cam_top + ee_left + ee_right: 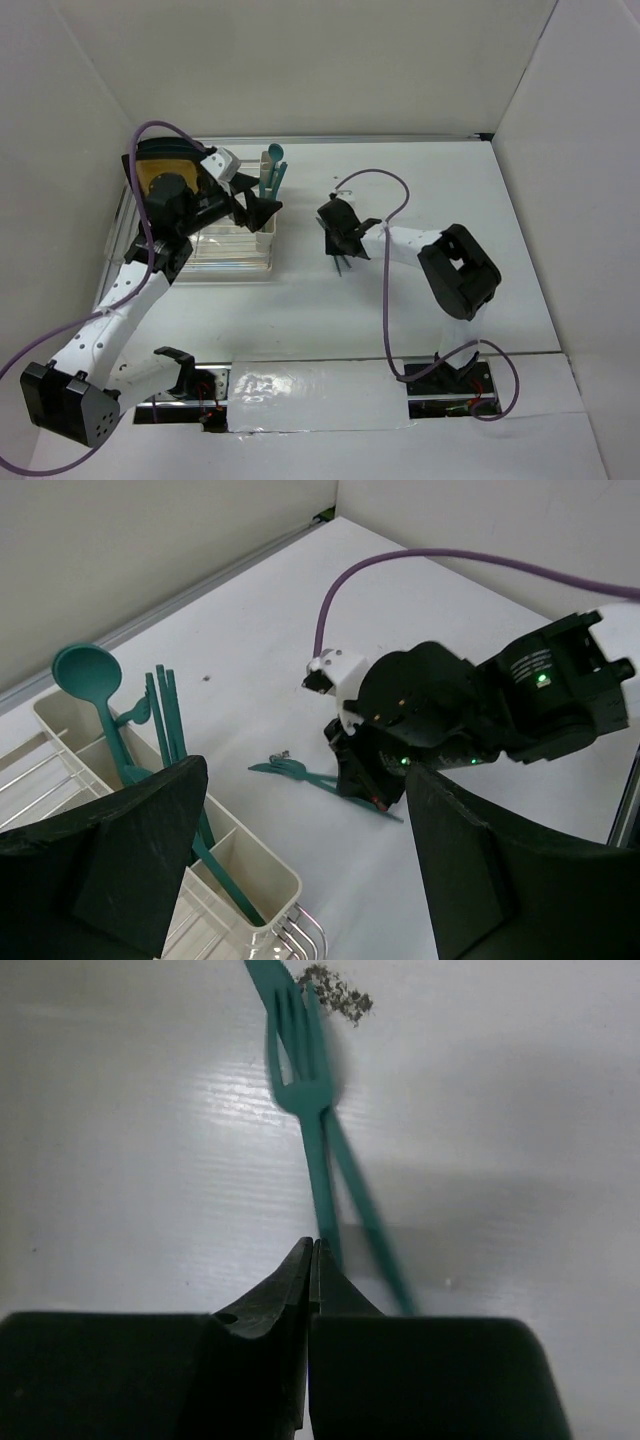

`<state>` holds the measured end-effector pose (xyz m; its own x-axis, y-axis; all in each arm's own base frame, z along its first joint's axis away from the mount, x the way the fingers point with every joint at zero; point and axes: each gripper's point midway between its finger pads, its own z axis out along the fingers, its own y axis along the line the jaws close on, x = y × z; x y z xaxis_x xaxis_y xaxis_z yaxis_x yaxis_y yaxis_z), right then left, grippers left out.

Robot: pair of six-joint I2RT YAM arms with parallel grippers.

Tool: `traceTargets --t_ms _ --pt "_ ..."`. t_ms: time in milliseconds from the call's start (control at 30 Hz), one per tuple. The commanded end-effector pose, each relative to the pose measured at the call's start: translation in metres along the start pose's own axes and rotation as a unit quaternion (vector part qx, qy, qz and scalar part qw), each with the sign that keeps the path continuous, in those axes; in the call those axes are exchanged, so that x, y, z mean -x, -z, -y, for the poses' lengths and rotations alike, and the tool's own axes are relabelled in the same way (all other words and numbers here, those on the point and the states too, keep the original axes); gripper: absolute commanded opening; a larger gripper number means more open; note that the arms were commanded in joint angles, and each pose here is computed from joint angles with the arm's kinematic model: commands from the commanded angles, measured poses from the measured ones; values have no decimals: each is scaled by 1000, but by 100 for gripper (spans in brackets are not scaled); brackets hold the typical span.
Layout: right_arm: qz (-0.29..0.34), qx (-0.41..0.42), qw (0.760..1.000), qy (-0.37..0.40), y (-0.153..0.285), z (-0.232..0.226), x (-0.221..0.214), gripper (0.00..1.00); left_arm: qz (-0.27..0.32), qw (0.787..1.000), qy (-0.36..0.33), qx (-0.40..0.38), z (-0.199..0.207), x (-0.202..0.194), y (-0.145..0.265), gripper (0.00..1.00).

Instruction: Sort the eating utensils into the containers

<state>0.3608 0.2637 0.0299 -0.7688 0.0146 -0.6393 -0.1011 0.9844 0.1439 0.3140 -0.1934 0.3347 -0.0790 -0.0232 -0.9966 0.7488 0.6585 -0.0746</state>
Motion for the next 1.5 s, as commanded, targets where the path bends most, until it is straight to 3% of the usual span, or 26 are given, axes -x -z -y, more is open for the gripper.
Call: traceTargets --t_ms 0,300,567,1000,1067,1100,1167,1200,1267,1400,1467 --pt "15 24 999 -20 32 3 10 0 11 1000 -13 -22 8 13 -3 93" --pt "26 45 999 -13 54 5 9 0 -14 999 2 -45 18 6 -12 91" --pt "2 24 999 46 39 13 -3 33 -19 998 -4 -54 21 2 -13 91" --pt "-46 -23 995 88 -2 27 -26 40 -31 998 -8 -61 20 -7 -16 92" --pt "-55 -22 994 93 -6 29 -31 37 -32 997 -8 -64 20 -7 -17 92" --pt "-64 -21 993 98 -9 29 -37 28 -34 997 -8 -64 20 -9 -17 92" --pt "-63 -22 993 98 -14 30 -36 18 -35 997 -9 -70 21 -9 -18 92" --pt "-72 -27 992 100 -19 33 -42 7 -36 997 -9 -69 20 -10 -18 92" --pt "-80 -22 992 99 -21 33 -47 0 -37 997 -7 -74 22 -10 -18 92" --pt "-93 3 992 84 -14 32 -58 0 -41 996 8 -81 25 -13 -20 92" --pt "-62 38 996 50 1 19 -40 0 -46 995 39 -76 24 -14 -24 92"
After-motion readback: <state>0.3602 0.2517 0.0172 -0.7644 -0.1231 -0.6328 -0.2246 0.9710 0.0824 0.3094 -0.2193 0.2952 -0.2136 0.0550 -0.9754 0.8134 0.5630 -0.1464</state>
